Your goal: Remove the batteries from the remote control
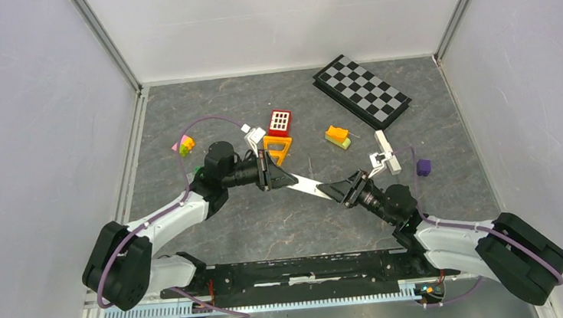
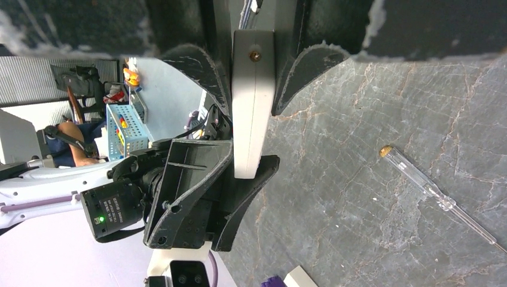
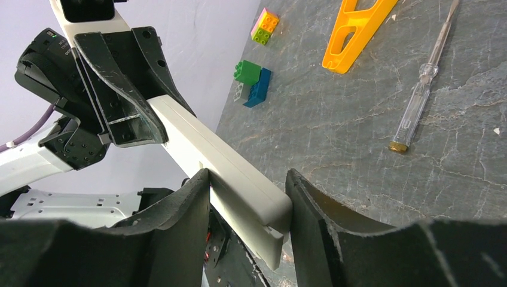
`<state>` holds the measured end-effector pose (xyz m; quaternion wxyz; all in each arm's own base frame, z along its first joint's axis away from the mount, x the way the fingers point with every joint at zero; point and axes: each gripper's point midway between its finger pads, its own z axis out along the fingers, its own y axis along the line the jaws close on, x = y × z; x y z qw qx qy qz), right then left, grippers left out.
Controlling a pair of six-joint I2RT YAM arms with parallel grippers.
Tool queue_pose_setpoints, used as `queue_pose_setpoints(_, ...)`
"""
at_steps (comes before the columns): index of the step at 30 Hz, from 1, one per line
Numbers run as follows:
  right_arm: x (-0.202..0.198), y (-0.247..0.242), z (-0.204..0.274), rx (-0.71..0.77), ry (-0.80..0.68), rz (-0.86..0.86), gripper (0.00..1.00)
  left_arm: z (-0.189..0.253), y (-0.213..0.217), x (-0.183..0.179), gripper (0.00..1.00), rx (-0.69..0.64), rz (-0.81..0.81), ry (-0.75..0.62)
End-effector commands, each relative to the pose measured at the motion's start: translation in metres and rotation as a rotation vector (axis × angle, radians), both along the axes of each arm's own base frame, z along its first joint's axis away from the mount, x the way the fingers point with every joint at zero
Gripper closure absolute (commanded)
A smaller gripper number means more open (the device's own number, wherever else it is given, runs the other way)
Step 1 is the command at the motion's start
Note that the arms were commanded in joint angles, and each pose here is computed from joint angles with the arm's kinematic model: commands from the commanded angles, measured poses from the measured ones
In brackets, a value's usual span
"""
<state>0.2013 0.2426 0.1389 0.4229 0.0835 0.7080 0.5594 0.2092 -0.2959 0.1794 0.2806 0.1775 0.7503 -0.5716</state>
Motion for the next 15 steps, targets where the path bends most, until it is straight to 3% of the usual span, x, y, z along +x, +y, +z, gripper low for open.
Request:
queue_pose_setpoints(1,0.0,-0.004,-0.006,-0.018,-0.005,-0.018,0.55,0.011,-0.004,0.003,0.98,-0.01,0.003,-0.069)
queue_pose_setpoints(5,-0.005,-0.012,-0.019,-0.042,0.011,-0.031,0.64,0.009,-0.003,0.004,0.98,0.008,0.009,-0.071)
queue_pose_setpoints(8,-0.005,-0.015,-0.024,-0.052,0.021,-0.042,0.53,0.007,-0.002,0.005,0.98,0.02,0.018,-0.071)
queue_pose_setpoints(15,-0.003,-0.016,-0.043,-0.152,0.066,-0.042,0.54,0.003,0.0,0.007,0.98,0.041,0.033,-0.067)
